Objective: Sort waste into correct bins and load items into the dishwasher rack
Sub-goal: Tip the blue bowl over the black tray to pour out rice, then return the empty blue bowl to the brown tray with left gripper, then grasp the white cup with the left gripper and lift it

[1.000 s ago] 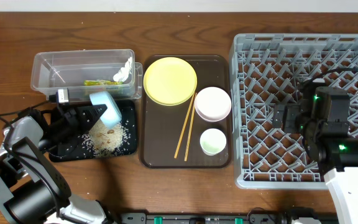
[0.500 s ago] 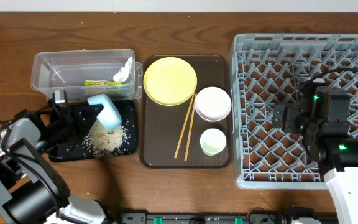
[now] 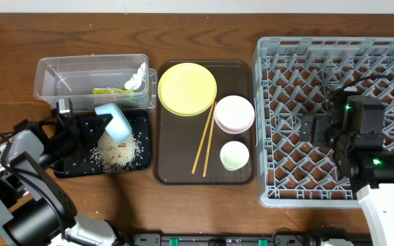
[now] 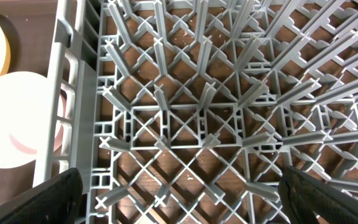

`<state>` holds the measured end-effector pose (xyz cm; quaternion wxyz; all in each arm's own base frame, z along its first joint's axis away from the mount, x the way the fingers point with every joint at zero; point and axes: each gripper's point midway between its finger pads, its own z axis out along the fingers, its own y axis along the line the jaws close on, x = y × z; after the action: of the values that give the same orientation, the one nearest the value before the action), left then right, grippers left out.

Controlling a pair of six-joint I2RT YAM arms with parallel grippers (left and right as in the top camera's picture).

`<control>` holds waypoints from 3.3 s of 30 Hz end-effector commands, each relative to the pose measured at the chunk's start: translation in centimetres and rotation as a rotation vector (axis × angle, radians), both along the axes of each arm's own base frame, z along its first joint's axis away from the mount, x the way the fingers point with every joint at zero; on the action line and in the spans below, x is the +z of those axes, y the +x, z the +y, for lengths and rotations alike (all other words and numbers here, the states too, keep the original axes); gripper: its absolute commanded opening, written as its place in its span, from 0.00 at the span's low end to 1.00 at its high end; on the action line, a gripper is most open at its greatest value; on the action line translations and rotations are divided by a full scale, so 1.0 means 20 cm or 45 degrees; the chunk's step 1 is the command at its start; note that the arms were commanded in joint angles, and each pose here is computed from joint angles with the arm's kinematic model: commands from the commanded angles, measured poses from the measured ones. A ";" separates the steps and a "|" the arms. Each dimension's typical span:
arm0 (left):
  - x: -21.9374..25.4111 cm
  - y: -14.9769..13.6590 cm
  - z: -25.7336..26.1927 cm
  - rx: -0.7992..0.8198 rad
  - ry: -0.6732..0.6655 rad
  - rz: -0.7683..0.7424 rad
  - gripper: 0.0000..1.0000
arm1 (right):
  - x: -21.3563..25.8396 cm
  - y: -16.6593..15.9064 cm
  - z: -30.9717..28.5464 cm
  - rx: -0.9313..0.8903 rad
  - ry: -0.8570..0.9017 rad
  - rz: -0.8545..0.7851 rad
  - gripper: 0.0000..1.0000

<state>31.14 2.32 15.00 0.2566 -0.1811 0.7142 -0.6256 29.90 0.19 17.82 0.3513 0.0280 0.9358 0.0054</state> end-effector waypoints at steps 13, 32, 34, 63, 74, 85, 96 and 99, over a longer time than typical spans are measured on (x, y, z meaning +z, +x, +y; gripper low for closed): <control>0.06 0.02 0.01 0.009 0.014 -0.088 0.06 | 0.06 0.01 0.00 -0.003 -0.008 -0.036 0.99; -0.05 -0.02 -0.60 -0.376 1.107 0.065 0.06 | 0.06 0.02 0.00 -0.004 -0.008 -0.041 0.99; -0.10 -0.04 -0.69 -0.441 1.225 0.065 0.06 | 0.06 0.02 0.00 -0.003 -0.008 -0.041 0.99; -0.09 -0.09 -1.19 -0.659 1.459 -0.235 0.49 | 0.05 0.01 0.00 -0.003 -0.008 -0.030 0.99; -0.27 -0.29 -1.39 -0.897 1.417 -0.171 0.50 | 0.05 0.01 0.00 -0.003 -0.007 -0.030 0.99; -0.56 -0.37 -1.45 -1.027 1.472 -0.001 0.11 | 0.04 0.00 0.00 -0.004 -0.008 -0.016 0.99; -0.09 -0.10 -1.24 -0.651 1.251 -0.093 0.06 | 0.06 0.02 -0.03 -0.038 -0.045 -0.039 0.99; 0.06 0.03 -1.16 -0.480 1.068 -0.071 0.06 | 0.09 0.05 0.00 -0.004 -0.007 -0.085 0.99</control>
<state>30.59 -21.53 13.43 0.1976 0.1425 0.9330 -0.2649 30.27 -0.19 18.17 0.3613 0.0323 0.9319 -0.0046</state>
